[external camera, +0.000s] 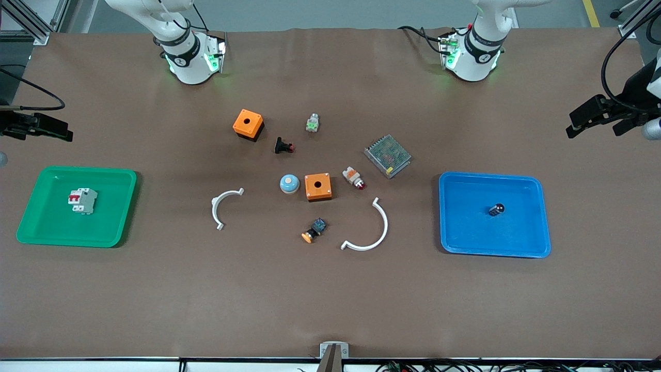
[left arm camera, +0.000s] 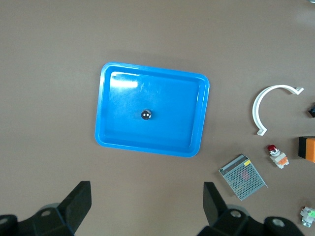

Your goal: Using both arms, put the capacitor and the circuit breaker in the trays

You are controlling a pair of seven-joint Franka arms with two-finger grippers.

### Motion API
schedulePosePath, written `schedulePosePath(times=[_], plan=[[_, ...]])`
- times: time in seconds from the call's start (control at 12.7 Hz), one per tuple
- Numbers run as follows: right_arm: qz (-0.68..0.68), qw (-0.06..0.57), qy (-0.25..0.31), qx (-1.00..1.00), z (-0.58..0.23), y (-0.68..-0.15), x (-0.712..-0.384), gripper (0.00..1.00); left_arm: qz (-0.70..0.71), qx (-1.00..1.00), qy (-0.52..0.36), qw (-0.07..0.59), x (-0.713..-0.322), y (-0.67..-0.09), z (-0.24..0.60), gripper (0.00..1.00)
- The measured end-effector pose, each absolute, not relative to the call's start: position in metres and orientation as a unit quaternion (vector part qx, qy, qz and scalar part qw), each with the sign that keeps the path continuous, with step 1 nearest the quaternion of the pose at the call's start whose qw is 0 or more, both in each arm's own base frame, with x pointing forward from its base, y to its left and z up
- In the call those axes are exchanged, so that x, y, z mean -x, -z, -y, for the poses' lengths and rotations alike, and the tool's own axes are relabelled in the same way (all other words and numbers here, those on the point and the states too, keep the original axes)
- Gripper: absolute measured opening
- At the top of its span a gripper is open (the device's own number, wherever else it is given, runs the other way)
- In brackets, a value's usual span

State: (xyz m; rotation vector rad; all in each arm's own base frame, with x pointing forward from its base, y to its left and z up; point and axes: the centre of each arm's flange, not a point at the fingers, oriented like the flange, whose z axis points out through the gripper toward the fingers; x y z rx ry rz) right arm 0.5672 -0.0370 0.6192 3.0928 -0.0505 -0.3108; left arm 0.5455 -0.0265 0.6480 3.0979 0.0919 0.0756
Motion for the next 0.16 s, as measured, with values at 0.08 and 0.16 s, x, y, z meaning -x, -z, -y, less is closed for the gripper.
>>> schedulePosePath(times=[0.08,0.16], plan=[[0.014,0.009,0.096,-0.995,0.0337,-0.6220,-0.5666,1.00,-0.030,-0.999,-0.025,0.021,-0.5456,-0.6482,0.0266,1.00],[0.012,-0.001,0.089,-0.996,0.0306,-0.6258,-0.5660,1.00,-0.030,-0.999,-0.025,0.021,-0.5456,-0.6483,0.0266,1.00]])
